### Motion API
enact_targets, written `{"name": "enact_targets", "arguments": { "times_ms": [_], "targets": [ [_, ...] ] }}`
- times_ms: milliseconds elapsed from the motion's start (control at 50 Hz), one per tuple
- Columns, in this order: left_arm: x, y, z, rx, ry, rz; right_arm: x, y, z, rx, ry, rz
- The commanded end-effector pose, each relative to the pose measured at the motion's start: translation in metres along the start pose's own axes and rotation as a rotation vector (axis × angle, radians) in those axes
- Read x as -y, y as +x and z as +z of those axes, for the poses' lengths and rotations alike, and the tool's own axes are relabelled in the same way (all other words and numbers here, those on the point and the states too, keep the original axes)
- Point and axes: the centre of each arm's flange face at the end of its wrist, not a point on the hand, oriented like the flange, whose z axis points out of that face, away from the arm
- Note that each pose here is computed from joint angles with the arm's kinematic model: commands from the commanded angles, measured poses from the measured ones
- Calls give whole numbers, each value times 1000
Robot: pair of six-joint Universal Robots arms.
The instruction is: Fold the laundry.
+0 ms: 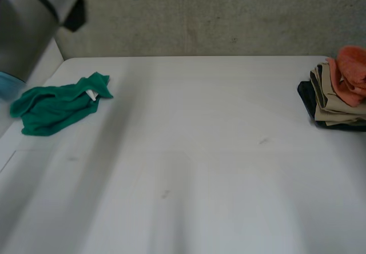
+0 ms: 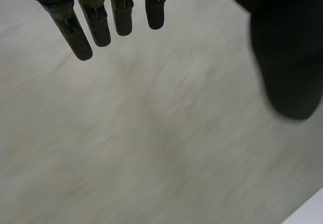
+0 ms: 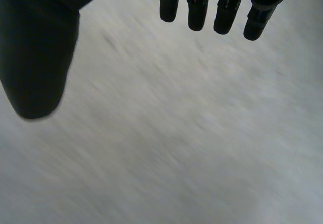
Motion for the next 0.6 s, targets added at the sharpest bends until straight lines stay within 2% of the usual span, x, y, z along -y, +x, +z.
{"name": "enact_targets", "arguments": {
  "times_ms": [20, 40, 100, 120, 160, 200, 260, 360, 440, 520, 600],
  "targets": [
    [-75, -87, -5, 250, -329, 388, 28, -112, -75, 373, -54, 192],
    [-106, -101, -7, 263, -425, 475, 29, -123, -85, 413, -72, 203],
    [-142, -121, -7, 282, -510, 561, 26, -164, -121, 570, -149, 213],
    [-169, -137, -6, 297, -552, 599, 25, -171, -128, 597, -162, 212],
    [-197, -157, -6, 323, -581, 618, 17, -183, -141, 648, -207, 199],
    [-236, -184, -5, 358, -595, 626, 3, -194, -157, 690, -271, 177],
    [-264, -196, -2, 347, -579, 628, -9, -198, -168, 701, -328, 157],
    [-326, -213, 8, 217, -481, 615, -18, -199, -180, 705, -372, 157],
    [-361, -228, 3, 174, -479, 611, -20, -200, -188, 721, -393, 159],
    [-380, -235, 4, 165, -465, 605, -22, -200, -190, 720, -396, 158],
    [-378, -230, 9, 168, -444, 602, -22, -200, -189, 714, -398, 156]
  ]
}}
